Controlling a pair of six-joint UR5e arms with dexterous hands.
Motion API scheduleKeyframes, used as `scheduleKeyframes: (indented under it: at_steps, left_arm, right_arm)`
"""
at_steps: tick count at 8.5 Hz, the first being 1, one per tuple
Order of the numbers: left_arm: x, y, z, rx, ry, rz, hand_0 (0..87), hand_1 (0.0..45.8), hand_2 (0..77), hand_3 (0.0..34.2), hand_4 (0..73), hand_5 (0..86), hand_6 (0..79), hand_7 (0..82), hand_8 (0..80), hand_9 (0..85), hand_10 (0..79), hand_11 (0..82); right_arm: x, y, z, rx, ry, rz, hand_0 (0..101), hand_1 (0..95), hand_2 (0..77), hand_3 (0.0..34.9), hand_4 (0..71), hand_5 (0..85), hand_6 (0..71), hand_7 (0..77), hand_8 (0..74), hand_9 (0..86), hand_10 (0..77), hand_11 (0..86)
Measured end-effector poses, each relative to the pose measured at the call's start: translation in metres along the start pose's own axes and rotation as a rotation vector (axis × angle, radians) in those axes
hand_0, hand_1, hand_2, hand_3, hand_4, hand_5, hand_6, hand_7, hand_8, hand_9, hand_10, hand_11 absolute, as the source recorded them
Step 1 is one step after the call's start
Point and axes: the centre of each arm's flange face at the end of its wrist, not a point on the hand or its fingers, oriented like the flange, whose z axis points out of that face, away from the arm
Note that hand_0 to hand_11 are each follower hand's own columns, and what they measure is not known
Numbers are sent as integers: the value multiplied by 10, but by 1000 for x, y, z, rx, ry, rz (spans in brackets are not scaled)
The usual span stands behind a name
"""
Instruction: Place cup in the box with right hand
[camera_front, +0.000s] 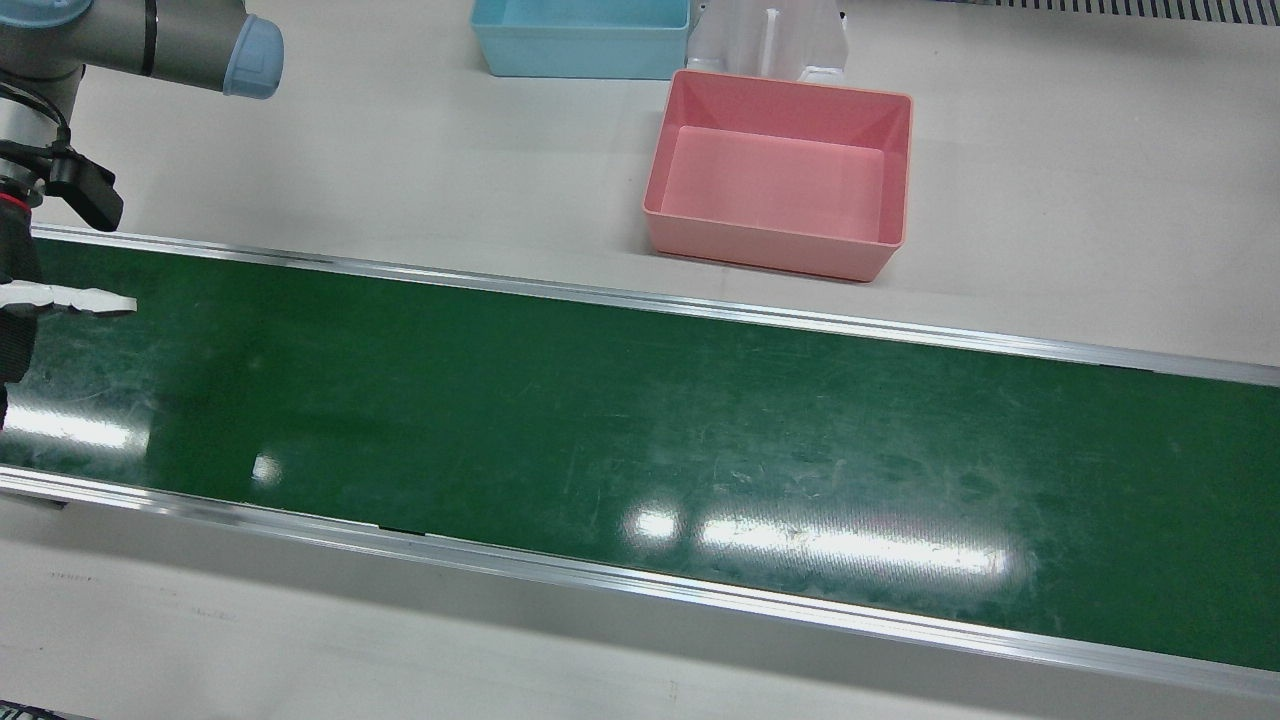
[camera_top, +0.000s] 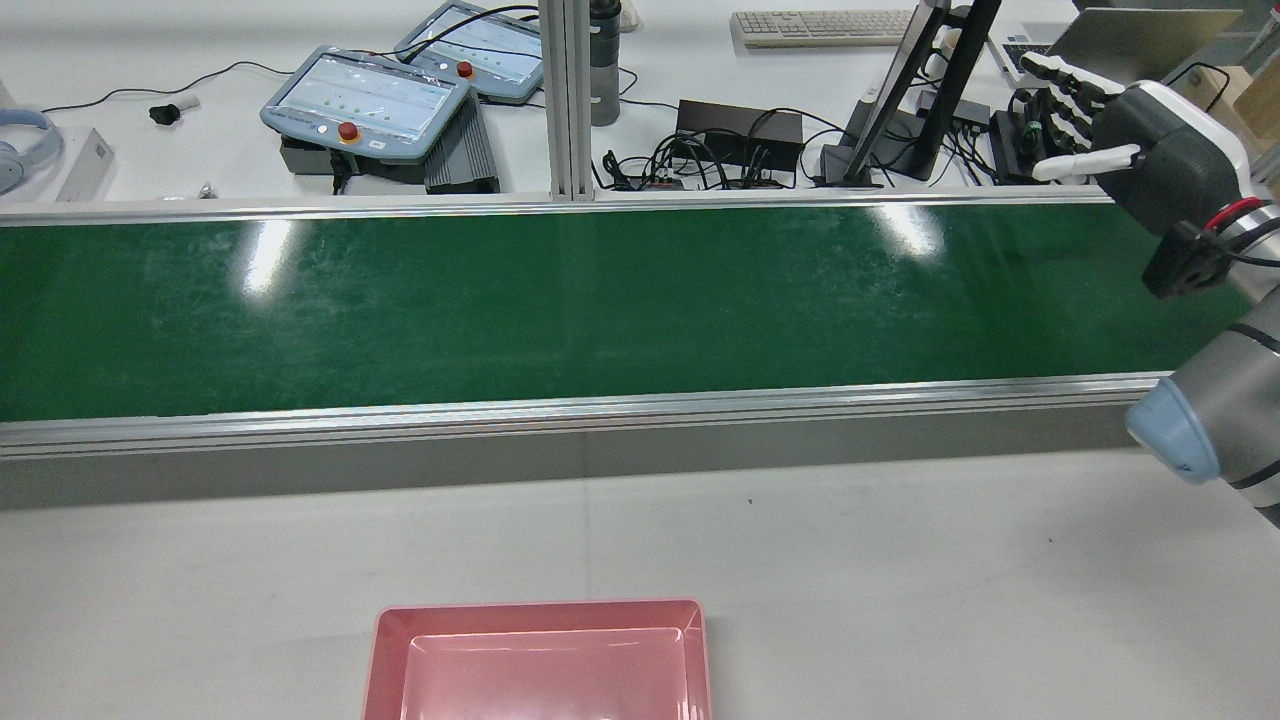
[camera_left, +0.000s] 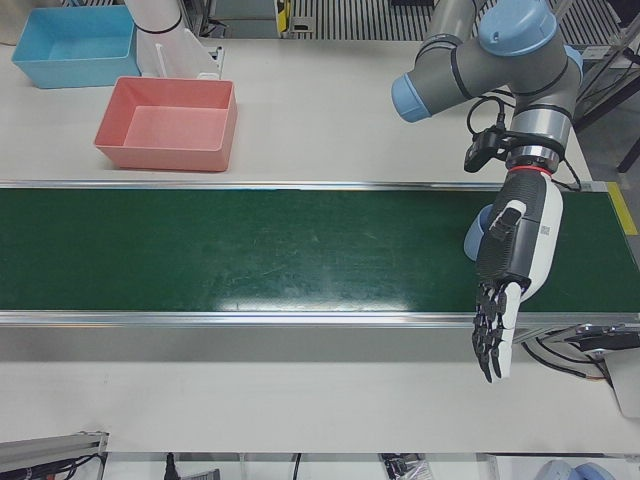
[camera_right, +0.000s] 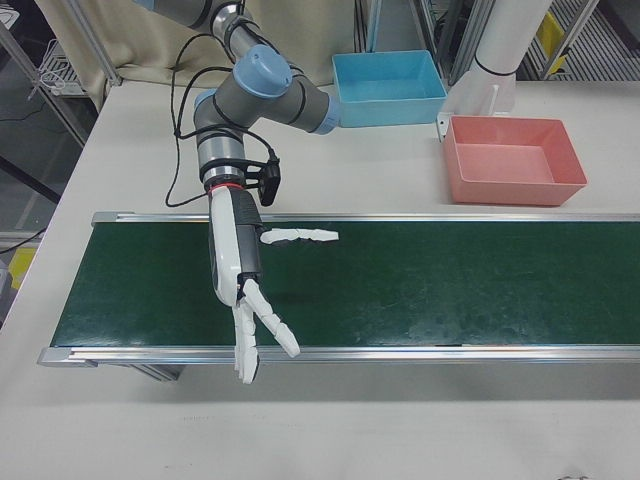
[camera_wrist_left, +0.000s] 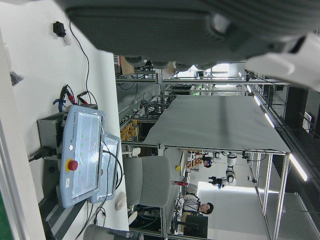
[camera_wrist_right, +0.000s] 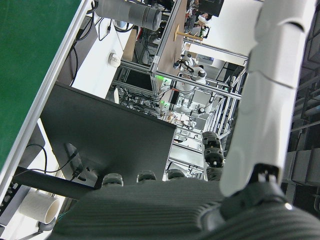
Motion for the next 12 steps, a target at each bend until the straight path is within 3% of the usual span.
scheduleKeyframes:
  at_steps: [1,2,5,6,7,12]
  left_arm:
    - [0,0,0,0,0,0,0,5,5,0,0,0,0,0,0,5,0,0]
    - [0,0,0,0,0,0,0,5,5,0,0,0,0,0,0,5,0,0]
    - [0,0,0,0,0,0,0,5,5,0,0,0,0,0,0,5,0,0]
    - [0,0,0,0,0,0,0,5,5,0,0,0,0,0,0,5,0,0]
    - [0,0,0,0,0,0,0,5,5,0,0,0,0,0,0,5,0,0]
    - [0,0,0,0,0,0,0,5,5,0,0,0,0,0,0,5,0,0]
  right_arm:
    - [-1,0,0,0,1,0,578,142,55,103,0,60,5,16,5,5,0,11]
    - [-2,-1,0,0,3,-1,610,180,11,103,0,60,5,16,5,5,0,11]
    - [-2,-1,0,0,6,-2,621,191,5,104,0,71,5,16,5,5,0,11]
    - [-2,-1,0,0,6,-2,612,240,5,103,0,71,5,16,5,5,0,11]
    - [-3,-1,0,-1,5,-2,646,169,5,103,0,71,5,11,5,5,0,11]
    - [-6,-1,0,-2,0,1,626,224,5,103,0,71,5,16,5,5,0,11]
